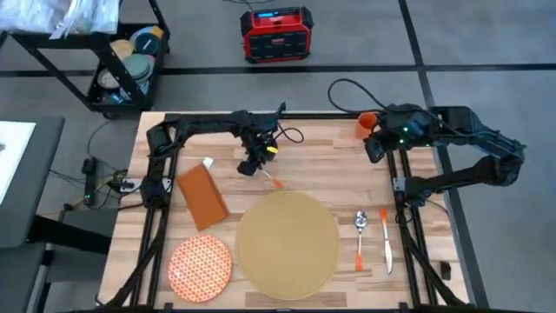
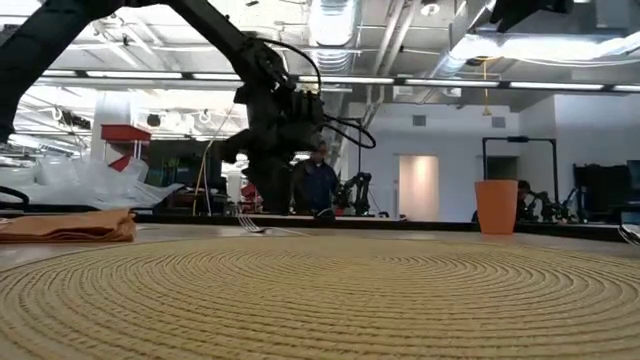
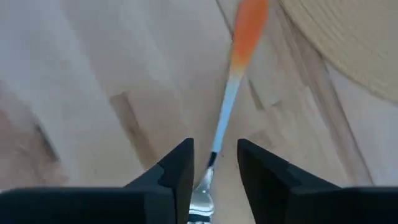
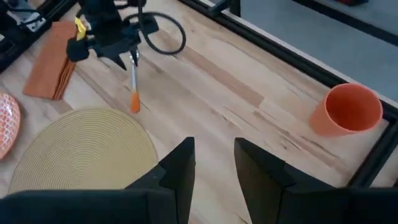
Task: Set table place
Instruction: Put the fork on the orange table napkin, then put the table knife on the placemat
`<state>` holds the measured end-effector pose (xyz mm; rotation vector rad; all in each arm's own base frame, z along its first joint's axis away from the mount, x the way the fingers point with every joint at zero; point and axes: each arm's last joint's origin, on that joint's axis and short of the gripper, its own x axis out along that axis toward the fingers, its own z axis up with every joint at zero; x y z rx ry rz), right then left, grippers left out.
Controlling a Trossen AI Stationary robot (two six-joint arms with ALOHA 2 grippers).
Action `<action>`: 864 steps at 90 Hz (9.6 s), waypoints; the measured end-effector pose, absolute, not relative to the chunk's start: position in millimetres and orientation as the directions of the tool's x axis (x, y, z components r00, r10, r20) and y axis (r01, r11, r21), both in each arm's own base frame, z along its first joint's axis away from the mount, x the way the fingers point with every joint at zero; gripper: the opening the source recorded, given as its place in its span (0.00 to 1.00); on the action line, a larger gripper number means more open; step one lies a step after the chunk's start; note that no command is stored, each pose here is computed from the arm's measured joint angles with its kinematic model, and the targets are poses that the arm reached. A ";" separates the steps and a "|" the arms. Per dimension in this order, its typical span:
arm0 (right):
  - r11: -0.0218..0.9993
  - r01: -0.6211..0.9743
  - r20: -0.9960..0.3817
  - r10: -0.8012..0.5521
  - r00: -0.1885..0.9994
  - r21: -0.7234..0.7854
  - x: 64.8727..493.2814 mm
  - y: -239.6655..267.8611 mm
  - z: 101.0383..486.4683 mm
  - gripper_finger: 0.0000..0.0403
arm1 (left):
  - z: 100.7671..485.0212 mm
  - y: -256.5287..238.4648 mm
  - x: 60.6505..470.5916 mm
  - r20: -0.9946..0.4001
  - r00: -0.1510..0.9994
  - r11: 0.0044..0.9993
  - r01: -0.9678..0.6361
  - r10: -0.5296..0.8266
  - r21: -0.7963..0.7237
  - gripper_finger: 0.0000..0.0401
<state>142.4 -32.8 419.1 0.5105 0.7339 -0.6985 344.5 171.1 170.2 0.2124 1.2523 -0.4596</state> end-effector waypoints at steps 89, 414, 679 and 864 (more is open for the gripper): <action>0.693 0.673 -0.649 -0.391 0.652 0.258 152.5 -17.4 427.8 0.25 | 194.7 125.7 335.1 -0.988 0.047 0.912 0.392 -0.149 -0.119 0.00; 0.091 0.984 -0.950 -0.289 -0.119 -0.151 128.3 126.0 200.8 0.25 | 304.6 61.2 253.9 -0.594 0.795 0.965 -0.048 -0.120 -0.260 0.10; 0.000 0.999 -0.991 -0.119 -0.052 -0.053 149.1 36.4 171.1 0.00 | 303.9 66.5 253.0 -0.599 0.797 0.993 0.005 -0.074 -0.117 0.11; 0.311 0.950 -0.982 -0.183 0.037 -0.022 247.5 -90.8 136.7 0.00 | 300.3 81.1 247.3 -0.634 0.773 0.986 -0.114 0.011 -0.122 0.11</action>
